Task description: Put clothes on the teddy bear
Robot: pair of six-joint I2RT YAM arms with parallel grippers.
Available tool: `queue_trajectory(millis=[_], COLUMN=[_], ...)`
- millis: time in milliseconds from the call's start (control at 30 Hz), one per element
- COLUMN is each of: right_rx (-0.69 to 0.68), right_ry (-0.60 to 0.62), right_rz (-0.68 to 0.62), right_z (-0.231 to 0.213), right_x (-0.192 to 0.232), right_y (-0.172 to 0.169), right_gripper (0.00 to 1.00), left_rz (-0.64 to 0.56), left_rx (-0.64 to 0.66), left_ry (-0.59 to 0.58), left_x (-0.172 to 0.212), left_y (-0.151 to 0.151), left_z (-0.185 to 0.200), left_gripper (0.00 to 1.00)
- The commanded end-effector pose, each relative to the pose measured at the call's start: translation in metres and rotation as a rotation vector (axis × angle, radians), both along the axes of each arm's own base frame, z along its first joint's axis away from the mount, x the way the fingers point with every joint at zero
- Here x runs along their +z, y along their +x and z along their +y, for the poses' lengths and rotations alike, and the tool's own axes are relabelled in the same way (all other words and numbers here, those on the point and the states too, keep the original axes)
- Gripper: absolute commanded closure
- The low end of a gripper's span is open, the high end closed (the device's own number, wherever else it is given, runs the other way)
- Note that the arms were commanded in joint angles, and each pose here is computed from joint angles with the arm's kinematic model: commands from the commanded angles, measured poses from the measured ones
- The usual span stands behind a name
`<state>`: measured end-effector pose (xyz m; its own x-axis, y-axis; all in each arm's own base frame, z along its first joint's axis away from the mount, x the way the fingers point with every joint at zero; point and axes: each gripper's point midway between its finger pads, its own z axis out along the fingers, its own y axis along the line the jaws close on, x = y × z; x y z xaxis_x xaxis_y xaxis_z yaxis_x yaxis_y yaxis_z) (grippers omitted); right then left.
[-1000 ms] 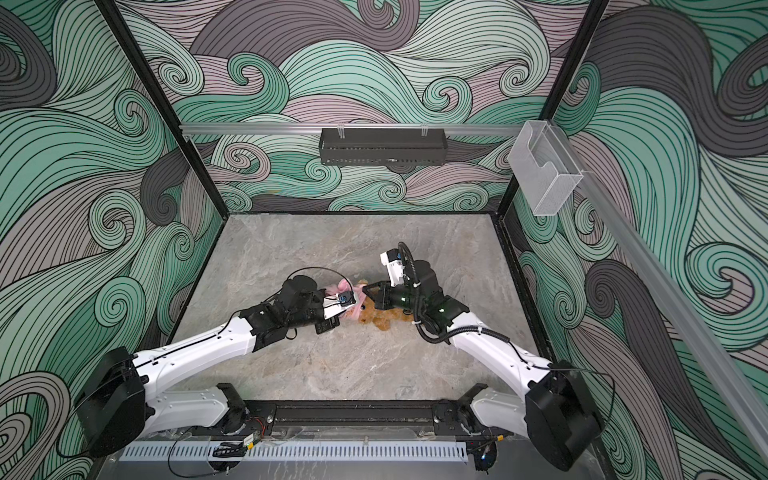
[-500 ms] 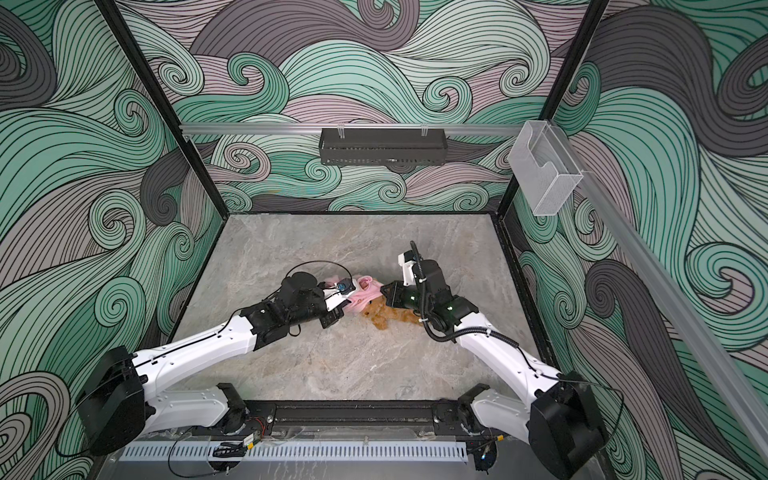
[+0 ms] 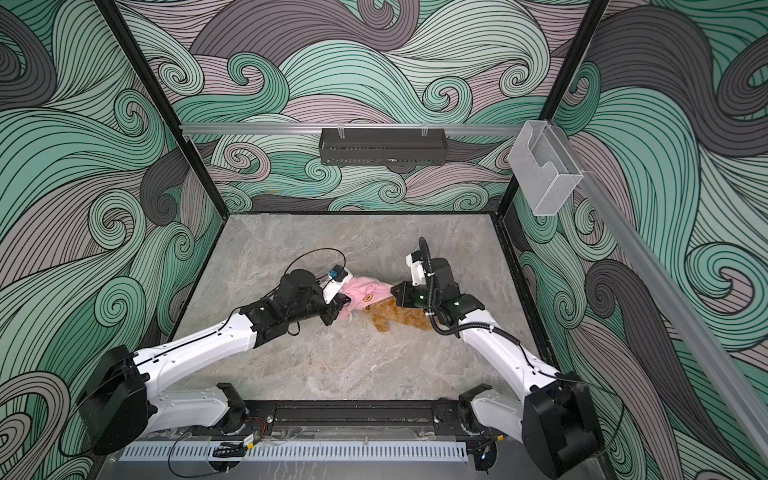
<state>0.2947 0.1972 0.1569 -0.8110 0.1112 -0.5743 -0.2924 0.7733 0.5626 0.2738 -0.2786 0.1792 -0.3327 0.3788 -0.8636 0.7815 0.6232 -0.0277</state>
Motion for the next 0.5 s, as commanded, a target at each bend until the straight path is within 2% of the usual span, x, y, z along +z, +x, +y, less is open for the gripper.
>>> queue_trajectory(millis=[0,133,233,333,467], right_rx=[-0.203,-0.070,0.062,0.173,0.251], right_ry=[-0.230,-0.206,-0.139,-0.039,0.064], right_rz=[0.125,0.073,-0.037,-0.157,-0.274], right_z=[-0.058,-0.028,-0.008,0.010,0.023], right_x=[-0.061,-0.053,-0.017,0.028,0.067], right_y=[0.012,0.014,0.012,0.006,-0.010], right_gripper=[1.00,1.00,0.97,0.84,0.71], left_rz=[0.078,0.155,0.243,0.403,0.713], left_rx=[0.073,0.088,0.218,0.361,0.518], left_ry=[-0.043,-0.154,-0.245,-0.307,-0.410], left_x=[0.005,0.014,0.019,0.009,-0.012], left_y=[0.005,0.010,0.024,0.034,0.039], left_z=[0.023,0.013,0.015,0.017,0.018], left_gripper=[1.00,1.00,1.00,1.00,1.00])
